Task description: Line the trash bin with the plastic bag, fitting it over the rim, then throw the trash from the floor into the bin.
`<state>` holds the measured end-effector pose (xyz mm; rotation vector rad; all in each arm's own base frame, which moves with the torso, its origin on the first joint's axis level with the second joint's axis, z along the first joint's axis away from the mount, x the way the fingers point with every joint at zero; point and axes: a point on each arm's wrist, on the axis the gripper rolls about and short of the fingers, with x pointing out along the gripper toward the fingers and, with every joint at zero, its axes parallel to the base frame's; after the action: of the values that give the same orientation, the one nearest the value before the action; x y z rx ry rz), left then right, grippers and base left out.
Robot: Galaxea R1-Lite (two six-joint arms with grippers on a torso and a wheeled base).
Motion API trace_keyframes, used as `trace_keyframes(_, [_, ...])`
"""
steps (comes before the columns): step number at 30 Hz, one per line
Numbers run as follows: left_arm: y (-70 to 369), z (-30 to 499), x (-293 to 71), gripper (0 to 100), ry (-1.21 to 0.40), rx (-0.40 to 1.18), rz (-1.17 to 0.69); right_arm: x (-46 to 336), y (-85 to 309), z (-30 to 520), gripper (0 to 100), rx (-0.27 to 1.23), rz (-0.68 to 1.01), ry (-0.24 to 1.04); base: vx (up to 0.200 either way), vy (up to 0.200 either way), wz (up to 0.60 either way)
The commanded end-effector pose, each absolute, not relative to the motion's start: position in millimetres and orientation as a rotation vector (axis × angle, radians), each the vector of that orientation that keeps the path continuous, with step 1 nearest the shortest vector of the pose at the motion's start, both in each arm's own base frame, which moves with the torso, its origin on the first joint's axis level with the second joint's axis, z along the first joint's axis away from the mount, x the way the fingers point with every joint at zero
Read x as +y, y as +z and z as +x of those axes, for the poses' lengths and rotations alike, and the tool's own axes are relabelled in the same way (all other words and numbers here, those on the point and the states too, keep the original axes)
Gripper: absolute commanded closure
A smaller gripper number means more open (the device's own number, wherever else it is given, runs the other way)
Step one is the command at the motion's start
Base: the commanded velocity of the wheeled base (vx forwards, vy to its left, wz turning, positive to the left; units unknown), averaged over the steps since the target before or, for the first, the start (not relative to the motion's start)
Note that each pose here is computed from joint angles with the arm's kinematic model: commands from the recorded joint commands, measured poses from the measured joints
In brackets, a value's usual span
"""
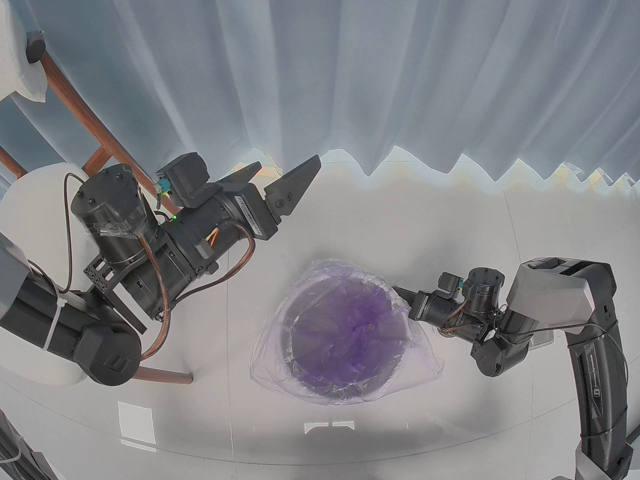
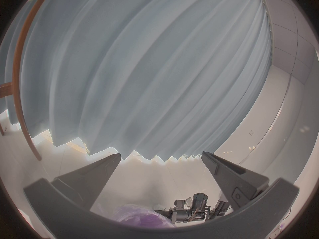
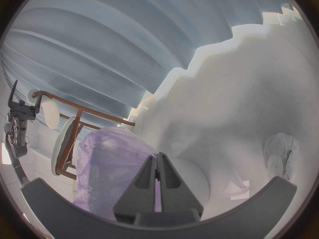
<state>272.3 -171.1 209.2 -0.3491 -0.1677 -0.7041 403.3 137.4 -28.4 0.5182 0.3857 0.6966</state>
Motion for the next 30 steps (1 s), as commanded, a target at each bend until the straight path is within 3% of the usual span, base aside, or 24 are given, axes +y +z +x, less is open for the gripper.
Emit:
trace_keyframes(1, [204.7, 273.5, -173.4, 0, -0.706, -0.154, -0.345, 137.5, -37.7, 403.1, 100, 0.403, 0.519, 0.692, 0.000, 0.000, 0.00])
trace_keyframes(26, [202.0, 271.9, -174.2, 0, -0.710, -0.142, -0.343, 137.5, -46.0, 402.9, 100, 0.398, 0.518, 0.695, 0.000, 0.000, 0.00])
trace_keyframes(27, [202.0, 271.9, -174.2, 0, -0.710, -0.142, -0.343, 139.1, -46.7, 401.7, 0, 0.403, 0.516, 0.697, 0.000, 0.000, 0.00])
trace_keyframes(30, [202.0, 271.9, -174.2, 0, -0.710, -0.142, -0.343, 140.6, -46.4, 401.9, 0, 0.398, 0.517, 0.702, 0.000, 0.000, 0.00])
